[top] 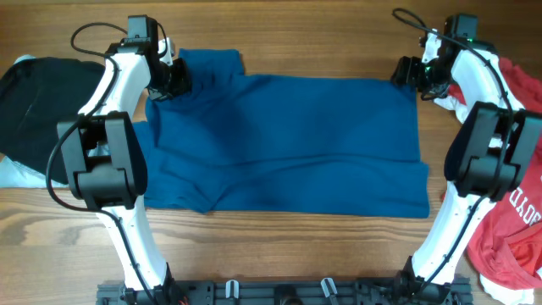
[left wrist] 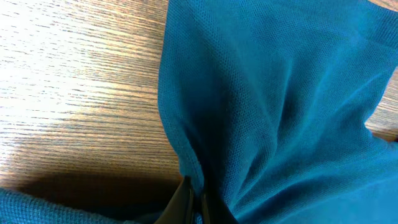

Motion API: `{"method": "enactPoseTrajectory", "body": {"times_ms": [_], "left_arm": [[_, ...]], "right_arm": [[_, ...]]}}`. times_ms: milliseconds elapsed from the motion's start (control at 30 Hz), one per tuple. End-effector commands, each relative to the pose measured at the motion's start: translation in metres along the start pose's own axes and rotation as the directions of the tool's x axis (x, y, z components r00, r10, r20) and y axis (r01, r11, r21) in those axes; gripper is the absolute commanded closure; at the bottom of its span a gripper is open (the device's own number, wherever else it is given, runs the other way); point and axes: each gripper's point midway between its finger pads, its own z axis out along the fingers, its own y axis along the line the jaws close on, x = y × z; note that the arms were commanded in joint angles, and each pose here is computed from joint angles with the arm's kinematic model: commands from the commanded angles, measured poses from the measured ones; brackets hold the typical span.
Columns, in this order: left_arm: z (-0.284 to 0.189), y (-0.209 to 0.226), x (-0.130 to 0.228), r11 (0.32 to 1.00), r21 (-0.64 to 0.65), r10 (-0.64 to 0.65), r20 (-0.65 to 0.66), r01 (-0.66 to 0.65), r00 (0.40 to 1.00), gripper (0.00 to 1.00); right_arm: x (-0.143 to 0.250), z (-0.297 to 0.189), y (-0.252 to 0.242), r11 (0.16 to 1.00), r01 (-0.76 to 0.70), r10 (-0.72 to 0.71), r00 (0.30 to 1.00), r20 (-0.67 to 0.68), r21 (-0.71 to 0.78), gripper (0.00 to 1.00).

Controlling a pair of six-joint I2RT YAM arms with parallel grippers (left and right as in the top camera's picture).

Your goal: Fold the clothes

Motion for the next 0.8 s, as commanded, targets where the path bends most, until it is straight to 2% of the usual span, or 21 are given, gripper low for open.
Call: {"method": "enactPoseTrajectory", "body": {"times_ms": [0,100,200,267,367,433,500,600,667,767], "left_arm": [[-0.011,-0.005,-0.003,1.0,0.023,-0.013,0.016,0.012,1.0,0.96],[-0.011,-0.005,-0.002,1.0,0.022,-0.014,0.012,0.013,1.0,0.96],[-0.011,-0.004,-0.001,1.0,0.02,-0.015,0.005,0.015,1.0,0.96],[-0.011,-0.004,0.0,1.0,0.019,-0.016,0.002,0.016,1.0,0.96],[-0.011,-0.004,0.001,1.0,0.018,-0.017,0.0,0.017,1.0,0.96],[-0.011,-0.004,0.001,1.0,0.018,-0.017,0.0,0.017,1.0,0.96],[-0.011,-0.004,0.001,1.0,0.018,-0.017,0.0,0.017,1.0,0.96],[-0.012,-0.004,0.001,1.0,0.02,-0.018,0.0,0.018,1.0,0.96],[-0.019,-0.013,0.0,0.998,0.059,-0.011,0.006,0.01,1.0,0.96],[-0.058,-0.026,-0.008,0.997,0.078,0.006,0.074,-0.012,0.997,0.96]], "right_arm": [[-0.002,0.012,-0.003,0.999,0.027,-0.027,1.0,-0.004,0.022,0.14],[0.007,0.022,-0.004,0.999,0.05,-0.049,0.998,-0.041,0.02,0.16],[0.007,0.023,-0.002,0.998,0.057,-0.056,0.998,-0.043,0.019,0.31],[0.006,0.024,0.001,0.998,0.063,-0.063,0.997,-0.037,0.017,0.48],[0.005,0.025,0.004,0.998,0.064,-0.064,0.997,-0.032,0.016,0.62],[0.003,0.025,0.004,0.998,0.066,-0.065,0.998,-0.026,0.016,0.76],[0.002,0.025,0.004,0.998,0.064,-0.063,0.998,-0.022,0.017,0.81],[0.002,0.024,0.0,0.998,0.047,-0.046,0.999,-0.022,0.038,0.96],[0.002,0.019,-0.009,0.995,-0.021,0.022,1.0,-0.018,0.095,0.96],[-0.011,-0.016,-0.004,0.993,-0.055,0.051,0.998,0.044,0.102,0.96]]}}
